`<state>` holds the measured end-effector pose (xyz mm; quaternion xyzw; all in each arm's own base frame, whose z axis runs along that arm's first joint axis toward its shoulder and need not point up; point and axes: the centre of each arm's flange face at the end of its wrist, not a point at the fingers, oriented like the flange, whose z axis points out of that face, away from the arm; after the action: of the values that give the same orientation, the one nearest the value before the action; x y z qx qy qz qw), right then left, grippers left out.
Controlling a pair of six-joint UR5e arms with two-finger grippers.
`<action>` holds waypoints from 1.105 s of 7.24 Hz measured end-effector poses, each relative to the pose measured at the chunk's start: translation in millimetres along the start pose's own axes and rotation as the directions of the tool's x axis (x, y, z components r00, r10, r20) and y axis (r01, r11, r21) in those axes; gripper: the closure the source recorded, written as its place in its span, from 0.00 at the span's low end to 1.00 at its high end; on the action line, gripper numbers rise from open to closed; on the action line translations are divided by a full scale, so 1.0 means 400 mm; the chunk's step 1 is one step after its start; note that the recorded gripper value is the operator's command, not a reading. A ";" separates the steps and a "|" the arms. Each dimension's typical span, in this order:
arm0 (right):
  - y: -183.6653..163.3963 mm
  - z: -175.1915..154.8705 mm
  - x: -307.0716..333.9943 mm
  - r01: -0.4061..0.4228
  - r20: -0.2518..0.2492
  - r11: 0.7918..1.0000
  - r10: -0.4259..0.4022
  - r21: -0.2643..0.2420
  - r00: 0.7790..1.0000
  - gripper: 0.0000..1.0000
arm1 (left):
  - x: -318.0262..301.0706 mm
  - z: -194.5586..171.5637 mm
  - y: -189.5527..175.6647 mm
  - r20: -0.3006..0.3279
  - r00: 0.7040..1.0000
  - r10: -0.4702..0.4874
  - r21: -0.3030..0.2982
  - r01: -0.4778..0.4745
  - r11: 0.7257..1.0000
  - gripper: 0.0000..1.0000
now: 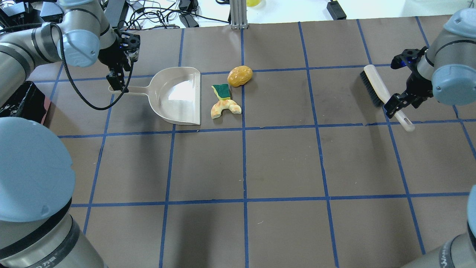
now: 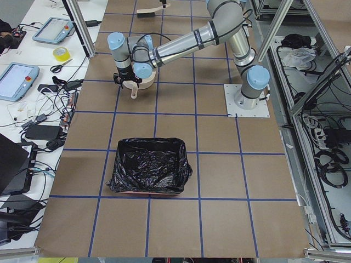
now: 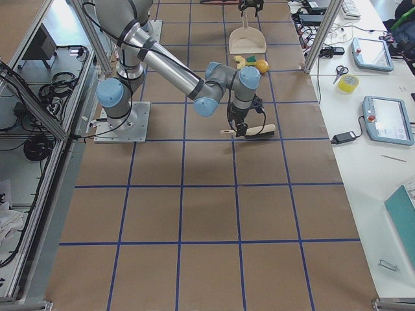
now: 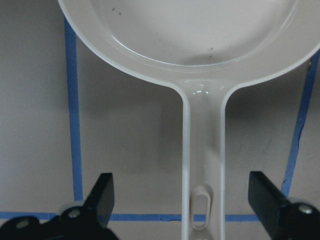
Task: Sweep and dump trash into bin
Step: 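Grasp the dustpan handle with the left gripper while the right gripper grasps the brush handle, then lift the white brush with the right gripper and carry it toward the debris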
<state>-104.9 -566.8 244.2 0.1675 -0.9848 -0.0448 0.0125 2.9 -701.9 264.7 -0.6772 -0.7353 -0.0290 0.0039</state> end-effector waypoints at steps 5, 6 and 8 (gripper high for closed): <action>0.000 0.047 0.001 -0.005 0.019 0.999 0.005 -0.033 1.000 0.27 | 0.028 0.079 0.006 -0.049 0.998 -0.035 0.020 0.036 0.999 0.07; 0.003 0.050 0.002 -0.006 0.016 0.999 0.006 -0.040 1.000 0.33 | 0.030 0.080 -0.002 -0.050 0.998 -0.047 0.020 0.048 0.999 0.33; 0.006 0.052 0.004 -0.006 0.007 0.999 0.007 -0.050 1.000 0.64 | 0.033 0.074 -0.010 -0.048 0.998 -0.045 0.013 0.046 0.999 0.44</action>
<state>-108.2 -563.2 223.9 0.1638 -0.9839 -0.0700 0.0133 -1.3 -687.6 235.6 -0.6593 -0.7504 -0.0403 0.0255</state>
